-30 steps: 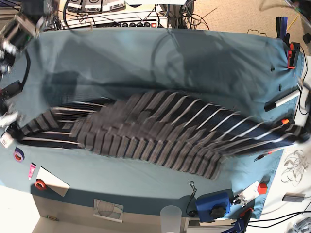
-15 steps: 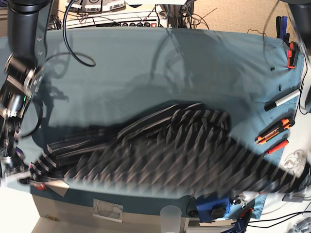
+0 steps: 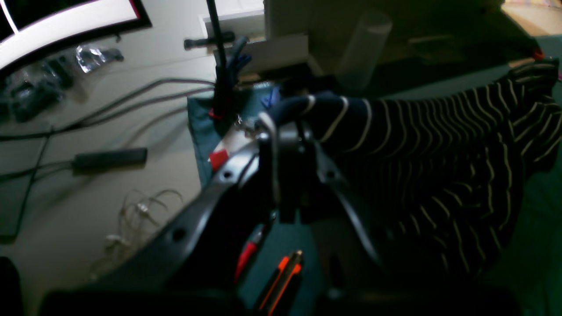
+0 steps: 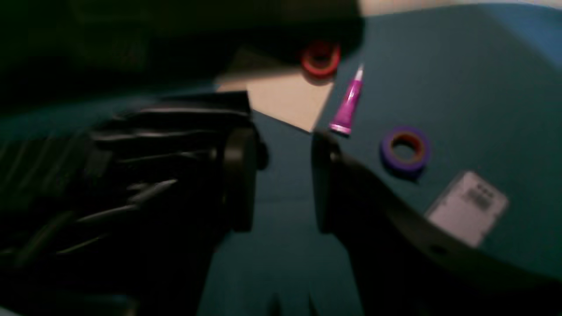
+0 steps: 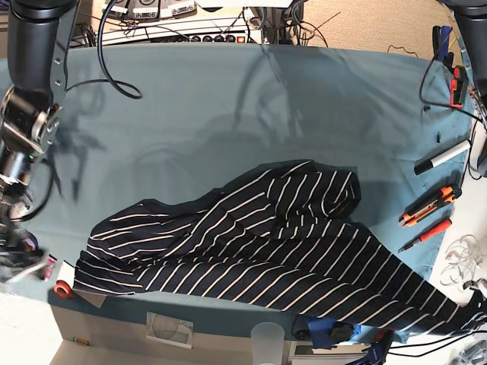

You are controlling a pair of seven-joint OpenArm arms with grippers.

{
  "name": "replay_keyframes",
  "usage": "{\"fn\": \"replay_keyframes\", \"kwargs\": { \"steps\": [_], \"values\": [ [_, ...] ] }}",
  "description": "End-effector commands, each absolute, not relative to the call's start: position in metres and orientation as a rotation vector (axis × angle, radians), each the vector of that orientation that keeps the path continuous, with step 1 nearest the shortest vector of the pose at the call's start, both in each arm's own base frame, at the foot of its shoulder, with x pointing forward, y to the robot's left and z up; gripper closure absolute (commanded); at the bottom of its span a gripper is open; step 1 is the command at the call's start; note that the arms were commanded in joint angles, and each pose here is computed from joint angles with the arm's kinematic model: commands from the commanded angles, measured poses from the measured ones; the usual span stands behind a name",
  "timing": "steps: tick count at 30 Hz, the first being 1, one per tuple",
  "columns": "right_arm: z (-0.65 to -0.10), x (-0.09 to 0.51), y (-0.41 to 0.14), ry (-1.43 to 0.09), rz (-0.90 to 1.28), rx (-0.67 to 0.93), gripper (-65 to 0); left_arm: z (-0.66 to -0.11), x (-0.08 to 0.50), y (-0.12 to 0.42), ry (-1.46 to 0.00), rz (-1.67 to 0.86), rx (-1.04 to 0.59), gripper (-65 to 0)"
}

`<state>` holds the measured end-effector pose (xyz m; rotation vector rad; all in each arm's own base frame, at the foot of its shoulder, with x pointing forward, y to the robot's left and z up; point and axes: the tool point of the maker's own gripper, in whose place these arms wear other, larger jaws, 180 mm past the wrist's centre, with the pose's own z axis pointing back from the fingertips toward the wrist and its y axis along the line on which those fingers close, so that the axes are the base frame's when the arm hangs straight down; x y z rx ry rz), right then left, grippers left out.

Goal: Layout the t-shirt on the table in an organized manner, then fold the t-shirt properly
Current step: 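Release the shirt and lay it spread on the table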

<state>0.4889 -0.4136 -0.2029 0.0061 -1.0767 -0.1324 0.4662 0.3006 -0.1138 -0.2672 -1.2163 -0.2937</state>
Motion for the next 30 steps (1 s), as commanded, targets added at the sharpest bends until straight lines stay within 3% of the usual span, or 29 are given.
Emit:
{"fn": "replay_keyframes", "kwargs": {
  "steps": [1,4,9,17,23,30],
  "values": [
    [-0.161,0.489,-0.418,-1.19,-0.13,0.037,-21.4,-0.086,0.466,0.307,-1.28,-0.299,-0.256,0.0],
    [-0.164,0.467,-0.392,-1.174,-0.091,0.165,-21.3,-0.093,0.462,0.303,-1.237,-0.307,-0.278,0.0],
    [-0.246,0.428,-0.355,-1.003,-0.074,0.203,-20.8,-0.09,0.461,0.305,-1.238,-0.308,-0.281,0.0],
    [-0.349,0.394,-0.306,-0.934,-0.207,0.258,-20.8,-0.09,0.459,0.308,-1.233,-0.307,-0.27,0.0],
    [-0.361,0.412,-0.263,-1.02,-0.32,0.312,-20.8,-0.088,0.459,0.307,-1.24,-0.308,-0.284,0.0],
    [-0.365,0.428,-0.233,-1.019,-0.385,0.335,-20.8,-0.087,0.459,0.304,-1.246,-0.309,-0.298,0.0]
  ]
}}
